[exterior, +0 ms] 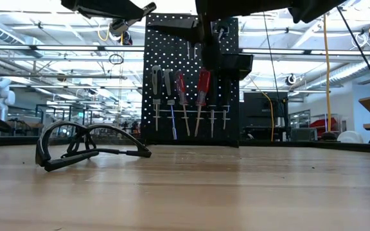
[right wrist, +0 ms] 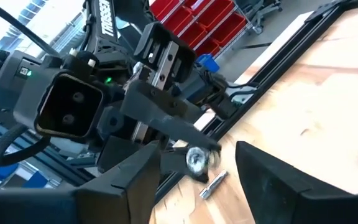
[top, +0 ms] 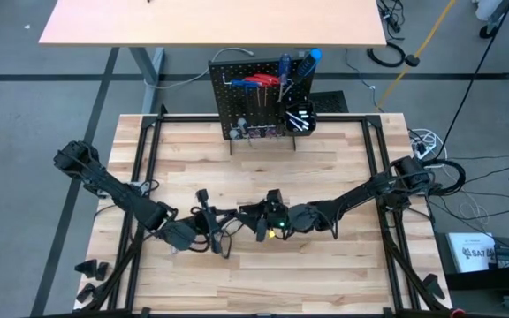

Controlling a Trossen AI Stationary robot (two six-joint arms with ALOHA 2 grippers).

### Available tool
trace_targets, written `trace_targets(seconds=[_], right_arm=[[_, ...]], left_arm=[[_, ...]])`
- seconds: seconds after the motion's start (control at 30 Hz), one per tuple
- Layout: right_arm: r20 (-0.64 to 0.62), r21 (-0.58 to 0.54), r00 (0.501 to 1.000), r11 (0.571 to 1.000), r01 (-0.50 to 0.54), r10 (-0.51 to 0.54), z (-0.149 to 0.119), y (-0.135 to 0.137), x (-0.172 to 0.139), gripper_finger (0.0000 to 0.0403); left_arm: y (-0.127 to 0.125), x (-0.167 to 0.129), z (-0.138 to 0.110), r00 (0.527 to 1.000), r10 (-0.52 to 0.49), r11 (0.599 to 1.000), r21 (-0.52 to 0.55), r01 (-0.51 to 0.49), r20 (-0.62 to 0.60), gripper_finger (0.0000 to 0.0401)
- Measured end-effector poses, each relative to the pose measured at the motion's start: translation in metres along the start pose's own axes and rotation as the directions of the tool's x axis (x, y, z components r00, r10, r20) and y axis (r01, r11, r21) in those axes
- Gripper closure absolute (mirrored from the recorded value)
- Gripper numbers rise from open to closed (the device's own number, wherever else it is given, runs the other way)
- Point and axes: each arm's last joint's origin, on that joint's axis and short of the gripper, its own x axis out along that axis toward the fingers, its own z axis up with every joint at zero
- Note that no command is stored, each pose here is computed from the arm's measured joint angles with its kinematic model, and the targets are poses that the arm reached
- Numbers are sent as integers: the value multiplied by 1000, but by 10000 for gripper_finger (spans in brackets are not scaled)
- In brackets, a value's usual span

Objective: Hang tools onto peg board
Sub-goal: Put the right extension bar into the black bin on the peg board

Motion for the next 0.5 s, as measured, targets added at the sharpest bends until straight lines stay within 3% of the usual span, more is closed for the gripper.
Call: trace_targets(seconds=[0.13,0.5], right_arm=[[12,-15,1000,1000,10,-10,4,-4,3,220],[12,-52,997,996,73,-72,5,-11,5,300]], left_arm=[[4,6,0,1000,-24,1000,-12,24,-10,376],[15,16,-3,999,19,996,-81,-23,-46,376]])
